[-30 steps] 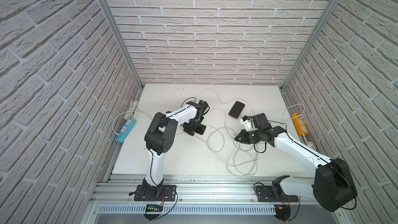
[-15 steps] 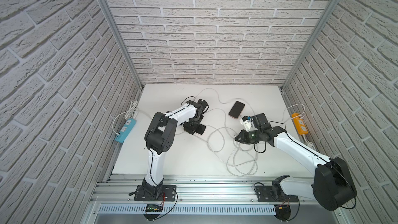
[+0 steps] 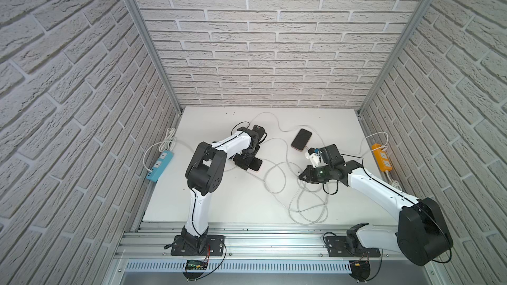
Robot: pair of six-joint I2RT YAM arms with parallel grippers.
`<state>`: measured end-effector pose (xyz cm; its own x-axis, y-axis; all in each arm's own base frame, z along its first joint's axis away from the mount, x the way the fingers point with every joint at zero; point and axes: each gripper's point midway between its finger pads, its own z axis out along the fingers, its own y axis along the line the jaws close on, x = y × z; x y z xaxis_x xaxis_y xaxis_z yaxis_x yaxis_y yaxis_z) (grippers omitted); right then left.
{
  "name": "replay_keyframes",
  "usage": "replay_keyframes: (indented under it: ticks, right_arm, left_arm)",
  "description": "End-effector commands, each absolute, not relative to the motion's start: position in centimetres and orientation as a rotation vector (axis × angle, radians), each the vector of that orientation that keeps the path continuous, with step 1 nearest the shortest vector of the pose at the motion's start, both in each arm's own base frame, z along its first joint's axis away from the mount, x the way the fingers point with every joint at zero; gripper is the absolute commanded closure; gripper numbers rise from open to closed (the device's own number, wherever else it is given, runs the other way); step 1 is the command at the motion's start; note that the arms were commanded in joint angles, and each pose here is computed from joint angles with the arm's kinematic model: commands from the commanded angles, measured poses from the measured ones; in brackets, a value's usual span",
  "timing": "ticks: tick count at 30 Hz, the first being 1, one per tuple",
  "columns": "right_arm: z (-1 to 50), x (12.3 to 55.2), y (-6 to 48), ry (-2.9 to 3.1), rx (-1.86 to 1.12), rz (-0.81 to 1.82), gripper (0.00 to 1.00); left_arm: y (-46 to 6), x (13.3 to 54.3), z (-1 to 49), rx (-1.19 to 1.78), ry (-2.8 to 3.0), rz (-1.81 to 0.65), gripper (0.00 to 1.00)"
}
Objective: Plug the charging cable into the phone
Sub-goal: Pick up the phone at the center of the board.
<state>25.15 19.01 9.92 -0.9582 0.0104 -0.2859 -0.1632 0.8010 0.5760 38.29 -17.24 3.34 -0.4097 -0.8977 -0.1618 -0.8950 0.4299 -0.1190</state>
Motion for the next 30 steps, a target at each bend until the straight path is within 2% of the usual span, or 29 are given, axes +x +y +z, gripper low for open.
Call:
replay_keyframes:
  ticks: [1,5,9,14,17,18,23,30]
  right_arm:
    - [9.7,25.0,19.1,2.714,-0.132,0.919,0.97]
    - [9.6,25.0,19.1,2.718,-0.13,0.921,0.97]
    - [9.5,25.1,19.2,2.719,-0.13,0.926,0.97]
    - [9.5,25.0,19.1,2.72,-0.13,0.925,0.97]
    - [9.5,24.9,19.1,2.721,-0.13,0.925,0.97]
    - [9.4,24.9,19.1,2.722,-0.129,0.925,0.97]
    - [9.9,24.9,19.5,2.704,-0.139,0.957,0.97]
    - [12.7,24.1,21.9,2.588,-0.265,1.091,0.97]
  left_arm:
    - [-17.5,38.7,2.5,-1.588,2.493,0.002,0.02]
    - [-17.2,38.2,1.8,-1.595,2.5,0.039,0.03]
    - [-16.8,37.7,1.1,-1.593,2.504,0.073,0.13]
    - [-16.4,37.4,1.1,-1.591,2.504,0.097,0.38]
    - [-16.3,37.8,2.2,-1.563,2.492,0.077,0.45]
    - [-16.3,37.9,2.7,-1.545,2.493,0.068,0.51]
    - [-15.9,39.1,8.0,-1.397,2.46,0.017,0.77]
    - [-14.4,39.0,15.3,-1.217,2.403,-0.076,1.0]
